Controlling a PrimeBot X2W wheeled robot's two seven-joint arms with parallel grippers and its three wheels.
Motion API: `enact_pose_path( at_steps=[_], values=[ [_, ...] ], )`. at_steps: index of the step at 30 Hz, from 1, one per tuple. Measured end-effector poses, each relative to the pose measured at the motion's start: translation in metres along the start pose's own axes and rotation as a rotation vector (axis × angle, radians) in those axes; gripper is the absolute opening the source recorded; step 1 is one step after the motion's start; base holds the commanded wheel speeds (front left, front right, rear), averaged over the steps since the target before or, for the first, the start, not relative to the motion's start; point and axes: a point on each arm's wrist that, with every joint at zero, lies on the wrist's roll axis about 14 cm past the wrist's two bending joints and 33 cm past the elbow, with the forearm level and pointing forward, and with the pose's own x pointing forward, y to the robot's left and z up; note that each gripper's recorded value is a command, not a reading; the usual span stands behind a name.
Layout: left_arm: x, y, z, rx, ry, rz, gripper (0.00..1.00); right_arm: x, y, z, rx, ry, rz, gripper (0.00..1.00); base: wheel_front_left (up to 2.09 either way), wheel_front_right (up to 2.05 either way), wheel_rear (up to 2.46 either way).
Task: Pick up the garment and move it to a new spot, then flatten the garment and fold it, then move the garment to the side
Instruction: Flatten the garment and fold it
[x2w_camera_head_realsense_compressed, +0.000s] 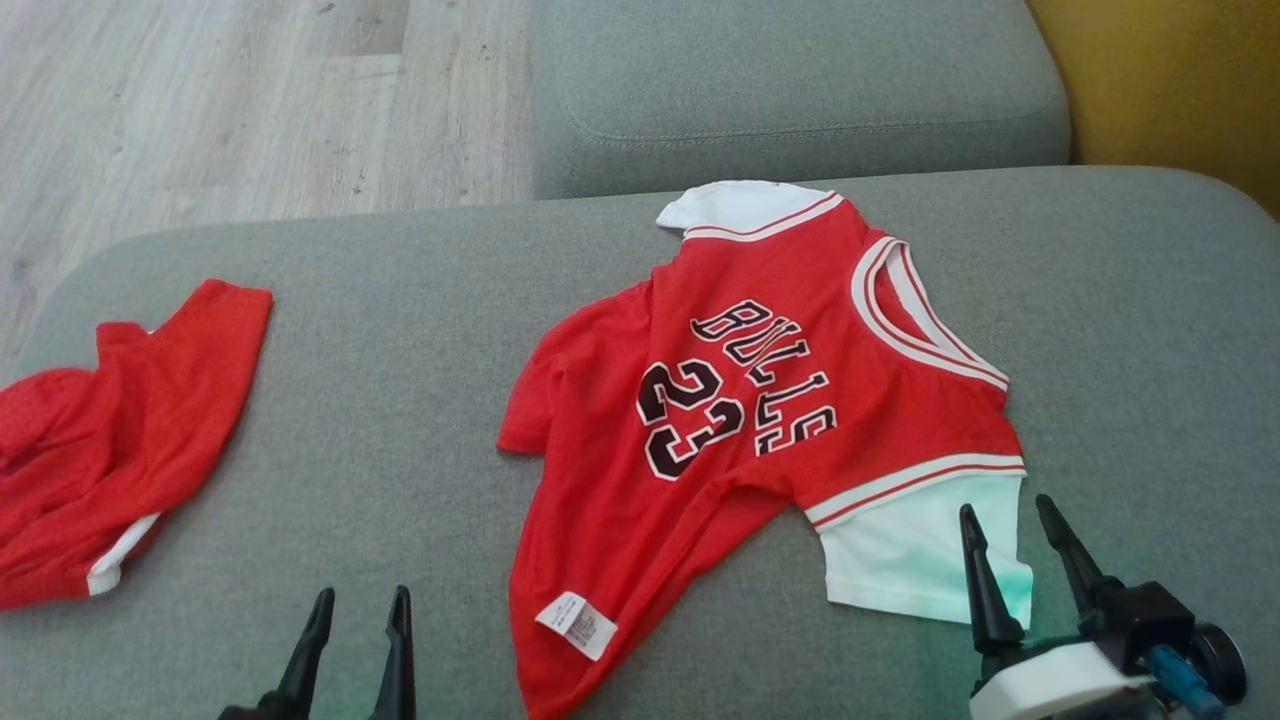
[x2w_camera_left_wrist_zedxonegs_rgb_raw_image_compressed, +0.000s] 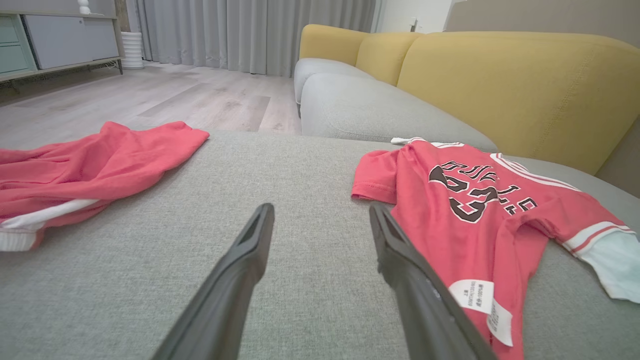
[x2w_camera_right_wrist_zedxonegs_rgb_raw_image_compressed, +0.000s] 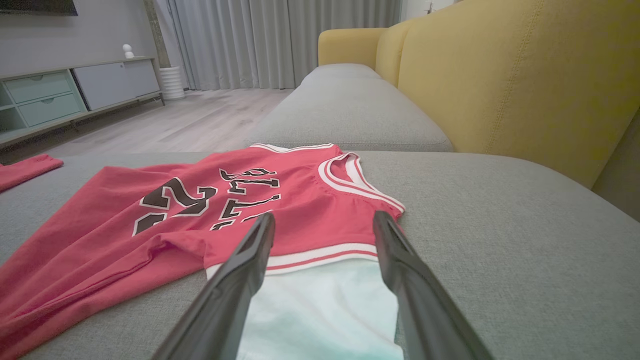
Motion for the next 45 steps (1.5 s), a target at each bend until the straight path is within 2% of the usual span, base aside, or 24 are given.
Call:
enact_pose_path(
  at_steps=[6, 9, 13, 18, 21, 31, 45],
  values=[
    [0.003, -0.02, 0.003, 0.036, -0.011, -0.069, 1.0, -0.001, -0.003, 0.007, -0.013, -0.021, -0.008, 1.0, 0.0, 0.0, 0.0],
    [-0.003, -0.054, -0.009, 0.048, 0.039, -0.188, 1.0, -0.002, -0.01, 0.006, -0.042, -0.016, -0.027, 1.0, 0.0, 0.0, 0.0],
    [-0.02, -0.089, -0.035, 0.072, 0.194, -0.343, 1.0, -0.004, -0.014, -0.011, -0.067, 0.107, -0.034, 1.0, 0.0, 0.0, 0.0],
    [-0.032, -0.086, -0.056, 0.075, 0.326, -0.388, 1.0, -0.012, -0.027, -0.04, -0.087, 0.306, -0.052, 1.0, 0.0, 0.0, 0.0],
    [-0.035, -0.088, -0.067, 0.085, 0.374, -0.407, 1.0, -0.017, -0.032, -0.049, -0.073, 0.37, -0.069, 1.0, 0.0, 0.0, 0.0],
    [-0.032, -0.094, -0.084, 0.109, 0.455, -0.474, 1.0, -0.025, -0.038, -0.068, -0.033, 0.473, -0.103, 1.0, 0.0, 0.0, 0.0],
    [-0.027, -0.09, -0.099, 0.1, 0.505, -0.472, 1.0, -0.012, -0.029, -0.086, 0.002, 0.542, -0.079, 1.0, 0.0, 0.0, 0.0]
  ],
)
